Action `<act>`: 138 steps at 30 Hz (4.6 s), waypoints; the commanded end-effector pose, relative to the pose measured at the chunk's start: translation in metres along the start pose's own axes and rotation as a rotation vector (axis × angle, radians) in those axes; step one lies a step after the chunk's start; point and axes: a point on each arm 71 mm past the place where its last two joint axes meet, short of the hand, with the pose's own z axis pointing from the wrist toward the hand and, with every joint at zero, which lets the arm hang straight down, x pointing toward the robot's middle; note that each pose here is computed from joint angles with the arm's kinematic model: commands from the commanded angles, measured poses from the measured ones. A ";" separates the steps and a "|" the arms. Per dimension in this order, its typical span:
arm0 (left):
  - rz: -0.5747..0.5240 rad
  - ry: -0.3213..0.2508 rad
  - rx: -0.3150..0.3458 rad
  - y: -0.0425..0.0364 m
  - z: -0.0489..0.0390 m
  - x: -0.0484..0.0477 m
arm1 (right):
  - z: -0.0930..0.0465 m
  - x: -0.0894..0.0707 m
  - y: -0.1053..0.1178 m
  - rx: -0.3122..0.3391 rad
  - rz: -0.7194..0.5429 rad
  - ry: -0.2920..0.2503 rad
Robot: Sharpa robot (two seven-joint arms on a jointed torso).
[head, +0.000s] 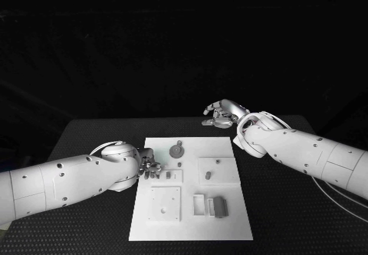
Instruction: Assemble the parts on the task board
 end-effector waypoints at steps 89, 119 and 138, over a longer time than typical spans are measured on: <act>-0.047 -0.099 0.028 0.0106 -0.0098 0.0069 | 0.000 0.001 -0.001 -0.001 0.010 0.022; -0.031 -0.114 0.045 0.0019 -0.0054 0.0070 | -0.001 0.001 -0.002 0.000 0.010 0.022; -0.034 -0.088 0.039 0.0025 -0.0032 0.0131 | -0.001 0.001 -0.002 0.002 0.009 0.027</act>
